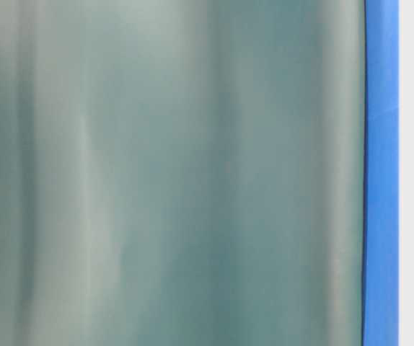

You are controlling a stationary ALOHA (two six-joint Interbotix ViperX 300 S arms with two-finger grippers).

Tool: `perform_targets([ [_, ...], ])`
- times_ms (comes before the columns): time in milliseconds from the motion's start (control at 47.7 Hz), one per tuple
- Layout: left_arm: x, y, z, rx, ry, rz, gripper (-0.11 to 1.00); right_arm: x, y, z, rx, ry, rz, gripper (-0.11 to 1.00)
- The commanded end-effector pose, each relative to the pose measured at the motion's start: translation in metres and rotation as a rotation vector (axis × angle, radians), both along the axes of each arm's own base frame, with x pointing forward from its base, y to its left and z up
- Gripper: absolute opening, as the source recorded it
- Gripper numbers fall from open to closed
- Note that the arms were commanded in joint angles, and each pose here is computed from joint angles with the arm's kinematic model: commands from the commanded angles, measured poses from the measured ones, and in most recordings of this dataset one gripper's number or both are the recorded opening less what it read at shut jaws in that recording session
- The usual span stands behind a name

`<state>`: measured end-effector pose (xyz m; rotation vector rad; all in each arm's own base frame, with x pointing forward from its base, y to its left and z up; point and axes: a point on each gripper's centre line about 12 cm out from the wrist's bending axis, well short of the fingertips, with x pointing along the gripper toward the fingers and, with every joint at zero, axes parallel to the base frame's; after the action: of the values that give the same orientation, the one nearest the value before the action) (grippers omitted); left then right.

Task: Touch the tip of the soldering iron to the mark.

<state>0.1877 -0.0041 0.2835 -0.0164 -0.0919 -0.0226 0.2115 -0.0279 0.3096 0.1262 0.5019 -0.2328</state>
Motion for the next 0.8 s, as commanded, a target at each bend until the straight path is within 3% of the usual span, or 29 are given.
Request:
perform_targets([
  [0, 0.001, 0.000, 0.004, 0.001, -0.012, -0.001, 0.00, -0.014, 0.001, 0.003, -0.003, -0.057, 0.006, 0.82],
  [273, 0.001, 0.000, 0.003, 0.015, -0.010, 0.000, 0.00, -0.044, 0.006, -0.022, -0.019, -0.174, 0.040, 0.79],
  [776, 0.000, 0.000, -0.004, 0.015, 0.007, -0.001, 0.00, -0.044, 0.010, -0.055, -0.009, -0.208, 0.077, 0.79],
])
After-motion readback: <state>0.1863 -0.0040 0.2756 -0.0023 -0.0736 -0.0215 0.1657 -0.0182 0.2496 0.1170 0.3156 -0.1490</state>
